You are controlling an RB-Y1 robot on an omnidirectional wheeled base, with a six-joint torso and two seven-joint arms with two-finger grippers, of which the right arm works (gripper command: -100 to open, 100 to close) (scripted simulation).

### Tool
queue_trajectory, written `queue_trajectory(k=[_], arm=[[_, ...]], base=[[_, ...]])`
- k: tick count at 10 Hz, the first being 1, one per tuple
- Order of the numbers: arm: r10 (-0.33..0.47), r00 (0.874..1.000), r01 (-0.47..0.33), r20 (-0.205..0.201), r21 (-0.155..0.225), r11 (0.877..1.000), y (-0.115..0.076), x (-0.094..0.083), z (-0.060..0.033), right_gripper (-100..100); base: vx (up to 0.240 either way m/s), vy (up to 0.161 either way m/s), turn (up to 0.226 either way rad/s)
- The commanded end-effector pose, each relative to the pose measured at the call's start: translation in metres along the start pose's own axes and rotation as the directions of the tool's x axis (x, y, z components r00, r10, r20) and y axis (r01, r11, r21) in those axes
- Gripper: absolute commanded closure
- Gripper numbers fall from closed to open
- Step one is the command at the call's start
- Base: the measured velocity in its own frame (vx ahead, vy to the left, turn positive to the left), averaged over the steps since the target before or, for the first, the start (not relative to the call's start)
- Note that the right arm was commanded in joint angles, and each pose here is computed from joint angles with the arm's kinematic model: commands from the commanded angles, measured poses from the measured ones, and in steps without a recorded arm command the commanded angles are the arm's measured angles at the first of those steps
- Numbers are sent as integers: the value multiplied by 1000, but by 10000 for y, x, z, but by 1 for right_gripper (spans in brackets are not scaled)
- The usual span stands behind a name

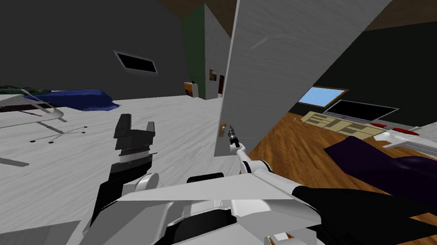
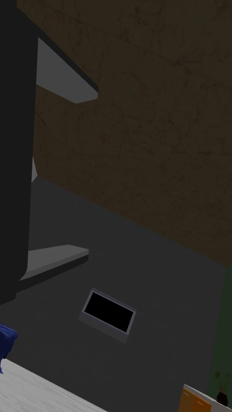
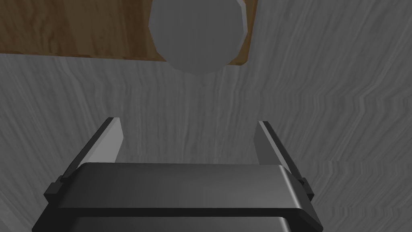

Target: Push the door open

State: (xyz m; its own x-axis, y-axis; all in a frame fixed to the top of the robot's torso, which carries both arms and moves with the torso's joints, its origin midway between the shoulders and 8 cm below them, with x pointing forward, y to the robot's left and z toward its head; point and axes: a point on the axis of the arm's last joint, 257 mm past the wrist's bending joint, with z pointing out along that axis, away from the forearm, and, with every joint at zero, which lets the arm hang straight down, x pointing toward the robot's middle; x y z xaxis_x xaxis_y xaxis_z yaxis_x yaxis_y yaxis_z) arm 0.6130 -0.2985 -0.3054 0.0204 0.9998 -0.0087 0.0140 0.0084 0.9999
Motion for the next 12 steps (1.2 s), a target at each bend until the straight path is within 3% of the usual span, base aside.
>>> queue_trajectory(k=[1,2,4,7,8,10,11,12], arm=[[-1,1000,1,-8,-1,1000,17,80,-7,-100],[-5,999,4,-43,-1,1000,17,357,9,-100],[-5,999,4,-43,-1,1000,17,357,9,-100],[-7,991,6,-132,-7,1000,48,1096,12,-100],[-5,991,6,-132,12,1000,-42,1095,-16,-100],[-7,991,6,-132,-7,1000,48,1096,12,-100],[-3,987,2,-162,-10,1000,70,1362,-2,-100],[-1,985,-1,-175,-12,1000,81,1477,-11,-100]], base=[[-32,-13,-50],[-52,-22,-240],[-42,-13,-68],[-94,-32,-287],[-106,-18,-71],[-16,3,17],[-56,5,-204],[-103,18,-185]])
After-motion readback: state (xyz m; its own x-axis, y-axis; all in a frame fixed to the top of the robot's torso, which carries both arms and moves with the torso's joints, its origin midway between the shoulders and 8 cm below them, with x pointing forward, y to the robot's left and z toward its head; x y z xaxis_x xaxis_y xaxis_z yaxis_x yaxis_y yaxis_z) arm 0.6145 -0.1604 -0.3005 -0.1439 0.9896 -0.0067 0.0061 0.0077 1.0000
